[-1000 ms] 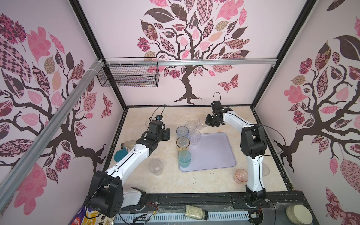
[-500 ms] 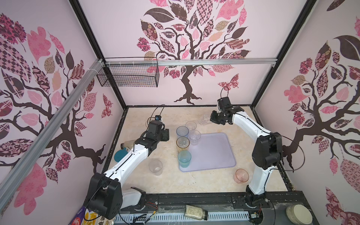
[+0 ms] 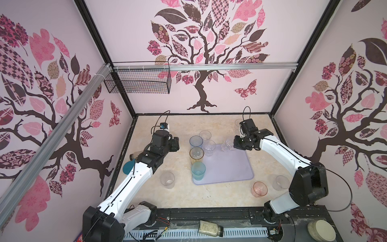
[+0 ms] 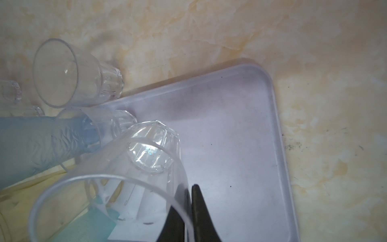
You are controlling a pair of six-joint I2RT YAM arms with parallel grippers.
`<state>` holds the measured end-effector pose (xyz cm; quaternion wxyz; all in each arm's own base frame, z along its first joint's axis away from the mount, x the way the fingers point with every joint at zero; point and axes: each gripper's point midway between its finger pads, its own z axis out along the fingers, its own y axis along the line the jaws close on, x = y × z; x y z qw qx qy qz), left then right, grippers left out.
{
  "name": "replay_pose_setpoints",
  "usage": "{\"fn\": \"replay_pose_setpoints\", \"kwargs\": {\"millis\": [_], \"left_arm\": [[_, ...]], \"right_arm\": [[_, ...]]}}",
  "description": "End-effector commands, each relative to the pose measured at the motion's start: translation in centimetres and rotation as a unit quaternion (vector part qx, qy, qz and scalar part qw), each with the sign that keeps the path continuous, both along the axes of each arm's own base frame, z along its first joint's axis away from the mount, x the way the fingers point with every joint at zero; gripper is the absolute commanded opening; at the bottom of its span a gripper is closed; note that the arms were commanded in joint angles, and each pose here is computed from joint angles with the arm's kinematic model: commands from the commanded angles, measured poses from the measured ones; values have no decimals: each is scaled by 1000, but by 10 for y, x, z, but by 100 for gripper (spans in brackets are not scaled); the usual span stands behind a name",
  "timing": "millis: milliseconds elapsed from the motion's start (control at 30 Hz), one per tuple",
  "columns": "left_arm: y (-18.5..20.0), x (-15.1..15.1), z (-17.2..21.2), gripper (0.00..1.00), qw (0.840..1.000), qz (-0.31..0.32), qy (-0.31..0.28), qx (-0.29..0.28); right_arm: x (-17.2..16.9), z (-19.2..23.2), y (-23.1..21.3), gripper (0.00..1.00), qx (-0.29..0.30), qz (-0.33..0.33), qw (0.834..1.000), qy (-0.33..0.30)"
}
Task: Place the glasses into the tray
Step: 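Lower the second clear glass onto the tray and open the right gripper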
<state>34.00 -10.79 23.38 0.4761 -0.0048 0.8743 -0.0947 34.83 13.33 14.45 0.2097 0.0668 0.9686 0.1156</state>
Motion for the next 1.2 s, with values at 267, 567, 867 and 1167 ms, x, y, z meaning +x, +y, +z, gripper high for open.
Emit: {"fn": "replay_pose_setpoints", "kwargs": {"millis": [267, 567, 867, 1167], "left_arm": [[-7, -22, -20, 67, 999, -10, 21, -31], [-21, -15, -32, 67, 998, -23, 38, -52], [-30, -11, -36, 67, 996, -35, 40, -70], [-34, -4, -39, 67, 996, -40, 42, -71]], "right_arm": [[-50, -20, 44, 0, -79, 119, 989, 34], [-59, -37, 86, 0, -96, 174, 978, 59], [-51, -49, 103, 0, -98, 193, 974, 69], [-43, -52, 111, 0, -104, 200, 972, 67]]}}
